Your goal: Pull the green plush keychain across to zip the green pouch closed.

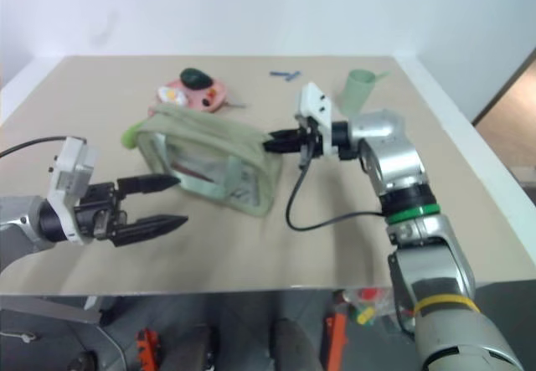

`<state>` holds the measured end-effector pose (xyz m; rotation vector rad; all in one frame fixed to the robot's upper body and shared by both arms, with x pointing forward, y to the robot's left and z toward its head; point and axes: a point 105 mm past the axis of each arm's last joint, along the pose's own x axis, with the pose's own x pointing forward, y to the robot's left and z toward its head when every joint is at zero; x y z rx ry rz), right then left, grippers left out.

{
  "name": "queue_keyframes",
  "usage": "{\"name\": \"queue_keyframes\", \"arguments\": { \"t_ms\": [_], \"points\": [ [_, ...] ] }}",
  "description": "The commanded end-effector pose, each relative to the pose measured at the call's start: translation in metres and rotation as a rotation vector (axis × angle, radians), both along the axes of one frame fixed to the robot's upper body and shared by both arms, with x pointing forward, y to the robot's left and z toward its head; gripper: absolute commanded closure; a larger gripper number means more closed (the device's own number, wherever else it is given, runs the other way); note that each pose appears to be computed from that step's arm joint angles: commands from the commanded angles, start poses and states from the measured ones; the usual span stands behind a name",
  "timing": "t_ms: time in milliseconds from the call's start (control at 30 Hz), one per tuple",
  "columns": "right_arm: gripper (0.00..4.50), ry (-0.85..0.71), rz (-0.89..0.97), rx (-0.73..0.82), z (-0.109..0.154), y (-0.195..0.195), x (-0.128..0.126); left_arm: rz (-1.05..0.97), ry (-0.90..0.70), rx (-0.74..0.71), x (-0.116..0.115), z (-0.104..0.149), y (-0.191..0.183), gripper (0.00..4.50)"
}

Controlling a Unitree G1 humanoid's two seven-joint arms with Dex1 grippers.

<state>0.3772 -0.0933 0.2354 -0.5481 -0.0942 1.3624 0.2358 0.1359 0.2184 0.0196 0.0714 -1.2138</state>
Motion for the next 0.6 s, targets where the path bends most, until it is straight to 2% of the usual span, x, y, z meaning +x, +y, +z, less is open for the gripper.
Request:
{"name": "queue_keyframes", "arguments": {
  "t_ms": [33,167,367,433,500,600],
  "points": [
    [3.46,-0.066,-0.017,-0.001,0.019,-0.011,0.012,0.01,-0.092,-0.003,0.005,0.007,-0.007,0.0],
    [2.05,-0.059,-0.077,0.135,0.043,-0.02,0.019,0.041,-0.113,-0.054,0.012,0.005,-0.015,0.0],
    [0.07,-0.03,-0.158,0.367,0.067,-0.04,0.004,0.062,-0.124,-0.063,0.019,-0.002,-0.017,0.0],
    [0.07,-0.011,-0.175,0.398,0.067,-0.044,-0.006,0.073,-0.142,-0.063,0.022,-0.001,-0.015,0.0],
    [0.07,0.019,-0.173,0.372,0.05,-0.043,-0.037,0.038,-0.151,-0.028,0.021,-0.006,-0.017,0.0],
    [0.07,0.05,-0.166,0.317,0.03,-0.029,-0.068,-0.004,-0.15,-0.005,0.019,-0.011,-0.02,0.0]
  ]
}}
